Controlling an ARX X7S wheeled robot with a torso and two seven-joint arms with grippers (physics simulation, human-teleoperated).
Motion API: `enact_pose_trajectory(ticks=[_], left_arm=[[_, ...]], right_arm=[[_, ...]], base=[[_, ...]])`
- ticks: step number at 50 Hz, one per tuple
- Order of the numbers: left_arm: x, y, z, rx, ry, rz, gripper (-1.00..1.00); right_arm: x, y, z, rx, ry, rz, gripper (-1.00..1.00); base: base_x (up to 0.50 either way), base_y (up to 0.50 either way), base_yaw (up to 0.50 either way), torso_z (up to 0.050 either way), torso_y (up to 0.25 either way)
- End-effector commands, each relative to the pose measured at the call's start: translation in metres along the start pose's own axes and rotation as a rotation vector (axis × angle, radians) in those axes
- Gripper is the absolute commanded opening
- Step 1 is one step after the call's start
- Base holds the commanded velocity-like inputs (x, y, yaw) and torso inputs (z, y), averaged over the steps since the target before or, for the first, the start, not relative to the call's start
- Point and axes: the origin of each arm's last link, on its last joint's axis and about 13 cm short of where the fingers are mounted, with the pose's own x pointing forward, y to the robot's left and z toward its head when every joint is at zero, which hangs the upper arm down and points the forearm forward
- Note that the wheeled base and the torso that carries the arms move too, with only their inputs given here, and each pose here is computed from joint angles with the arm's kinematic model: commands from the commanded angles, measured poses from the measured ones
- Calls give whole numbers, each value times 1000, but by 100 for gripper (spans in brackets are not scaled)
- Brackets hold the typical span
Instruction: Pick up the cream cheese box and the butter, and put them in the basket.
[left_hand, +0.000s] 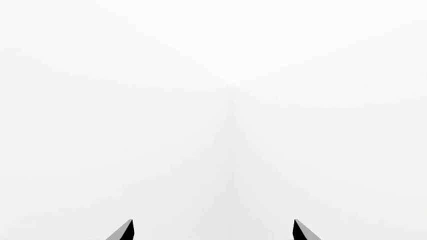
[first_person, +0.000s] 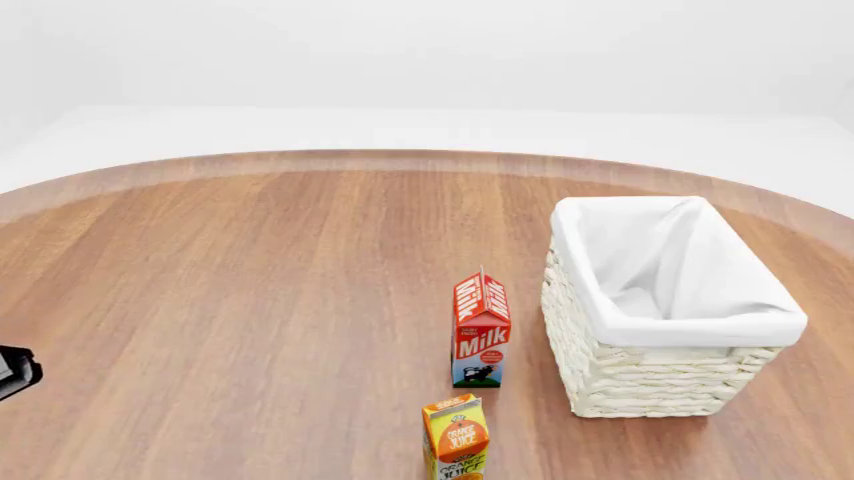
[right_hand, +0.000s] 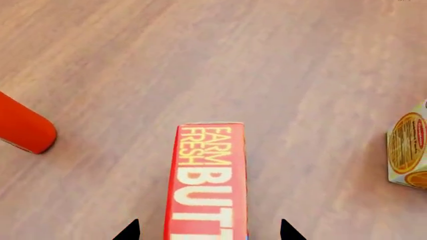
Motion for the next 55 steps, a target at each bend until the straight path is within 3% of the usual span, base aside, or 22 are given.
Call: enact_pose_trajectory(ticks=[1,18,55], left_arm=[[0,3,0,10,-17,8,100],[1,4,-1,10,-12,17,100],[1,4,-2,11,-12,19,100]], right_arm=[[4,-4,3,-17,-19,-35,100],[8,2,-9,-69,37,38,100],[9,0,-13,-44,64,49,100]], base=[[0,0,0,0,0],[0,0,0,0,0],[0,0,0,0,0]])
